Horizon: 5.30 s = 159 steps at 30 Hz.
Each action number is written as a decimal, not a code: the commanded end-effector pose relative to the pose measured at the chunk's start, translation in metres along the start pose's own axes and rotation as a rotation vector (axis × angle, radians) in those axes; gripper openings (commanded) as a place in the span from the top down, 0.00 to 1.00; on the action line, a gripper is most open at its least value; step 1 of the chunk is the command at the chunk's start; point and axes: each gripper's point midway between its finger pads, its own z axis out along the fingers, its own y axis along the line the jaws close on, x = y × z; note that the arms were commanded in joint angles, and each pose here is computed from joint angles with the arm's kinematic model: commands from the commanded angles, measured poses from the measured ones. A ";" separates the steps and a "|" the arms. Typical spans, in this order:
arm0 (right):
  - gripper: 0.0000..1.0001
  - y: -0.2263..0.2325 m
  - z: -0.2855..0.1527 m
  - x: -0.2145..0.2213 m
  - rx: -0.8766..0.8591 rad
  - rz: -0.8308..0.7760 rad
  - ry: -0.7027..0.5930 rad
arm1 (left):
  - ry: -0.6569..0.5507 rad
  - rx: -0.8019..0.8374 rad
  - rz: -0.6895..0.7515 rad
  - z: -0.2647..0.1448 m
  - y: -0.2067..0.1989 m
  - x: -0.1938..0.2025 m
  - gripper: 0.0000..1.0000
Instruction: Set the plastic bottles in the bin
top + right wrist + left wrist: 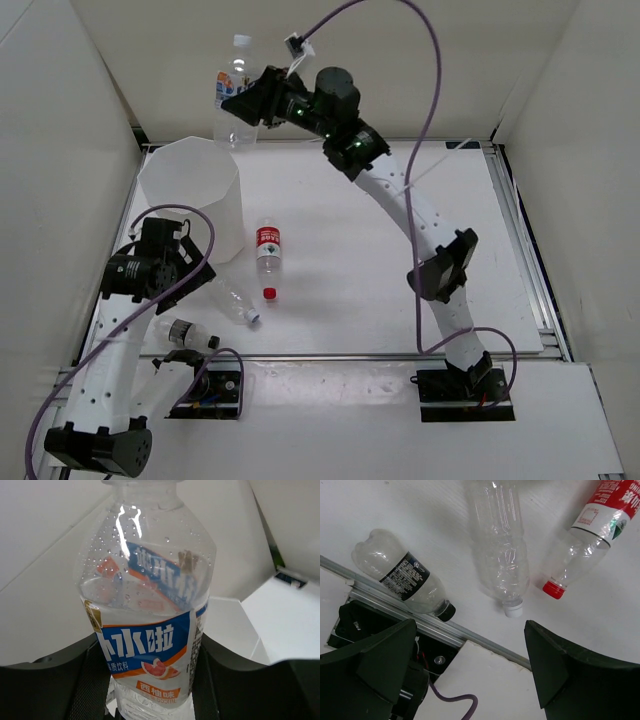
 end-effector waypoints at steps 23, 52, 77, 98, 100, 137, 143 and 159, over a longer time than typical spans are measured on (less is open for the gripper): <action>0.00 0.031 -0.081 -0.004 0.356 -0.188 -0.031 | 0.050 0.054 -0.179 -0.017 -0.006 0.015 0.00; 0.00 -0.189 -0.113 0.331 0.411 0.764 0.819 | -0.269 0.247 -0.426 -0.070 0.022 0.003 0.00; 0.74 -0.215 -0.180 0.318 0.532 0.847 0.813 | -0.135 0.197 -0.471 -0.034 0.019 0.032 0.00; 0.85 0.010 -0.004 0.018 0.023 0.060 0.021 | 0.023 0.066 -0.457 0.004 0.014 0.052 0.00; 0.74 0.007 0.015 0.028 0.057 -0.071 -0.022 | 0.018 0.071 -0.426 0.001 0.013 0.048 0.00; 0.00 0.004 -0.163 0.076 0.478 -0.355 0.294 | 0.065 -0.578 -0.928 0.070 0.067 0.045 0.00; 0.00 -0.007 -0.176 0.104 0.500 -0.341 0.418 | 0.116 -0.688 -0.986 0.079 0.080 0.059 0.00; 0.00 -0.033 -0.195 0.146 0.578 -0.319 0.590 | 0.122 -0.575 -0.881 0.129 0.089 0.087 0.33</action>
